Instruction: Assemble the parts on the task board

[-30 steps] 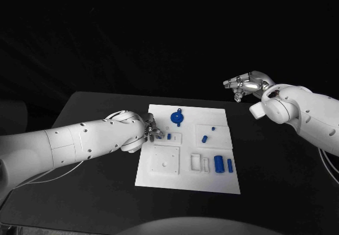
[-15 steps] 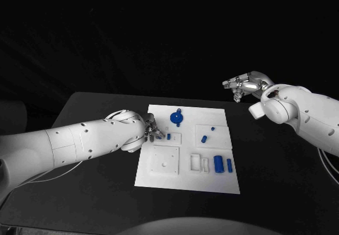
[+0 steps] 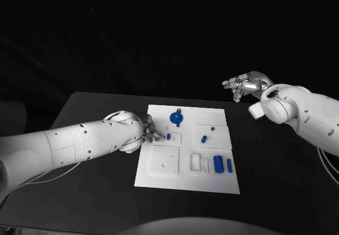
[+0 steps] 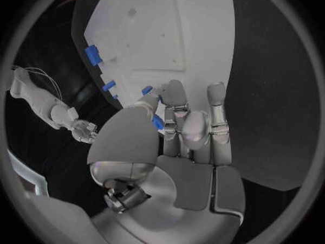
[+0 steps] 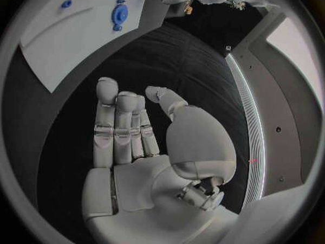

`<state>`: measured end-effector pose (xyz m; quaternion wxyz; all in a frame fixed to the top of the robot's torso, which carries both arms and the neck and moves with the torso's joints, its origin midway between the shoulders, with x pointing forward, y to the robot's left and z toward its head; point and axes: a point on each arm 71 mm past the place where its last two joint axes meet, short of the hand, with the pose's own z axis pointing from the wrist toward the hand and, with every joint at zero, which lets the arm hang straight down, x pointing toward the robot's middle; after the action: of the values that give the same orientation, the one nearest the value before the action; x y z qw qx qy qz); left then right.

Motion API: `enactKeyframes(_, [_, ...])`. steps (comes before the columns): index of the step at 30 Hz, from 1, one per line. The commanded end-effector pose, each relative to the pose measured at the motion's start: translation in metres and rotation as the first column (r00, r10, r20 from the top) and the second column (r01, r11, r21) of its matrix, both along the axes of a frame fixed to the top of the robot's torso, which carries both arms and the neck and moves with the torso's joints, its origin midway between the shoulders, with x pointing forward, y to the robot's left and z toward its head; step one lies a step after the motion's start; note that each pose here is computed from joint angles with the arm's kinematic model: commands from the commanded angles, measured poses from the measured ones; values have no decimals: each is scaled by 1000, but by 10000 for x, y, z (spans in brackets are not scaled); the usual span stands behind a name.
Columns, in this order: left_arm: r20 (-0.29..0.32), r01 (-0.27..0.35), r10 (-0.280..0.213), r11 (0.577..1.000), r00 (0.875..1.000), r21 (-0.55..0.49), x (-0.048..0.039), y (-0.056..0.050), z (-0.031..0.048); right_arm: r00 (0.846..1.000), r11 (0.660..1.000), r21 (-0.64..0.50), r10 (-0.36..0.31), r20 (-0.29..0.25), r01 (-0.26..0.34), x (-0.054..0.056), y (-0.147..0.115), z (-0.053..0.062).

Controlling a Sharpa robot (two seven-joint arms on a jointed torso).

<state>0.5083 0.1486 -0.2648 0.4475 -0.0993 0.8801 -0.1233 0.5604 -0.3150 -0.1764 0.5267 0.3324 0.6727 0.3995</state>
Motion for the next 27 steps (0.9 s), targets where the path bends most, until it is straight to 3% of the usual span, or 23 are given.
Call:
enactKeyframes(1, [1, 1, -1, 1000, 1000, 14, 2, 14, -2, 1000, 1000, 3, 12, -1, -12, -4, 4, -1])
enactKeyframes(7, [0, 5, -5, 1000, 1000, 13, 4, 50, -3, 1000, 1000, 3, 11, -2, -11, -5, -1, 0])
enactKeyframes(16, [-49, 39, -39, 999, 998, -4, -46, 84, -2, 1000, 1000, 4, 9, -7, -9, -10, -15, -9])
enactKeyframes(27, [-84, 33, -36, 999, 996, -38, -79, 105, 11, 1000, 1000, 4, 10, -20, -10, -22, -13, -60])
